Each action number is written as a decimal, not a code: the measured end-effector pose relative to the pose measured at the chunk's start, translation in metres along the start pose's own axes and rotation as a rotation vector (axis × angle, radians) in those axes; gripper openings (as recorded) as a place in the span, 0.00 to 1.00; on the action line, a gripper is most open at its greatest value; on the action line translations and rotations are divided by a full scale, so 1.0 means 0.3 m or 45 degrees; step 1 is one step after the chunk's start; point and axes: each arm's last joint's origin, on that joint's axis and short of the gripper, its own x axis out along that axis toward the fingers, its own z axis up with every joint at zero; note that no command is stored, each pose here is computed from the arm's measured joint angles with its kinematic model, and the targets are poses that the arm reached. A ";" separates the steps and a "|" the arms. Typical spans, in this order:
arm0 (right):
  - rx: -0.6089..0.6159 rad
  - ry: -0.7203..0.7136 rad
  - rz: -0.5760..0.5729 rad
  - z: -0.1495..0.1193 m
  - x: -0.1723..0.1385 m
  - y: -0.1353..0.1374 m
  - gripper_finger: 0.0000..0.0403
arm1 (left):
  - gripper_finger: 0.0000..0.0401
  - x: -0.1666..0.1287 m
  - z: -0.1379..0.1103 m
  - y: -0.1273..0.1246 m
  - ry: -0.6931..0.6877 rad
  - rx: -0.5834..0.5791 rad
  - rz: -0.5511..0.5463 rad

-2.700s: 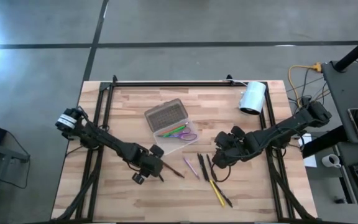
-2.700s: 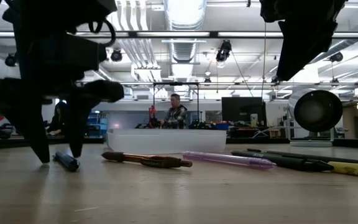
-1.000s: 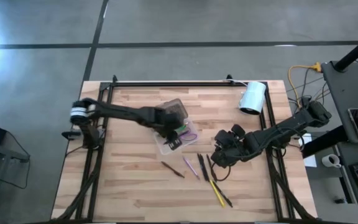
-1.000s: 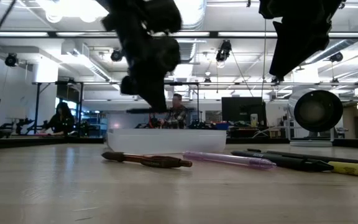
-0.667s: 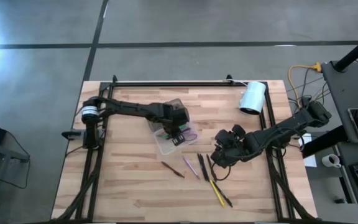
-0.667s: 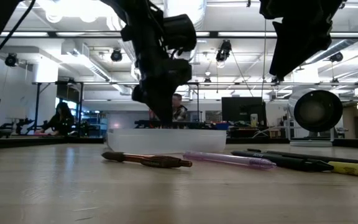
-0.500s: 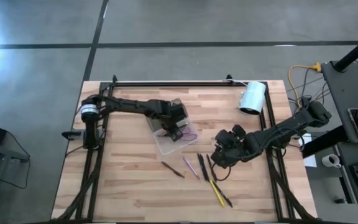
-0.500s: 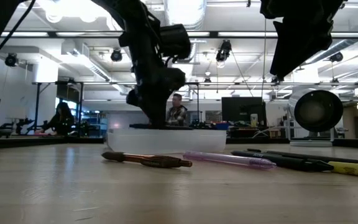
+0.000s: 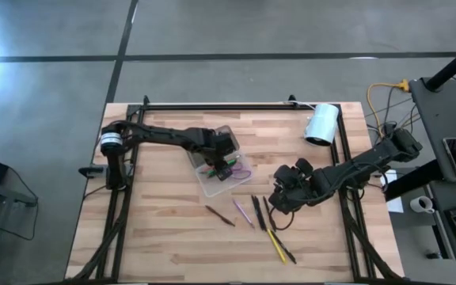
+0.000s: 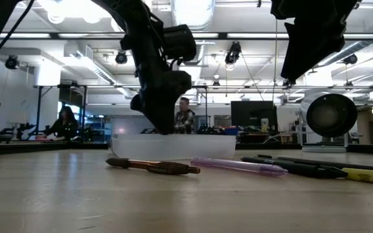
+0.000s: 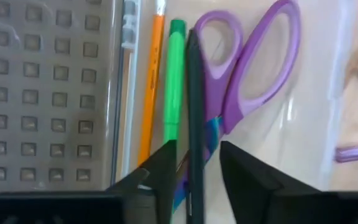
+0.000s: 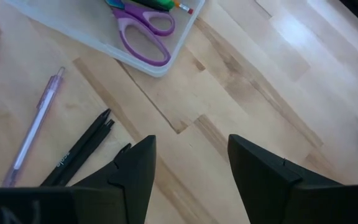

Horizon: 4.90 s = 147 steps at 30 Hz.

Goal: Pick & place school supplies into a supply box
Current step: Put the black pen into the black supply box, then put the brown pen into the black supply box, then put the black pen into the black supply box

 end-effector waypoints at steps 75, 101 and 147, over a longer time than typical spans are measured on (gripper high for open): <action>-0.063 0.016 -0.011 -0.011 0.015 -0.006 0.48 | 0.05 0.148 -0.397 -0.413 -0.027 1.110 -0.170; -0.070 0.016 -0.019 -0.012 0.015 -0.008 0.48 | 0.02 -0.044 -0.236 -0.380 0.010 0.334 -0.085; 0.298 0.315 0.048 -0.066 0.080 -0.025 0.47 | 0.31 -0.266 -0.159 -0.177 -0.405 0.294 -0.230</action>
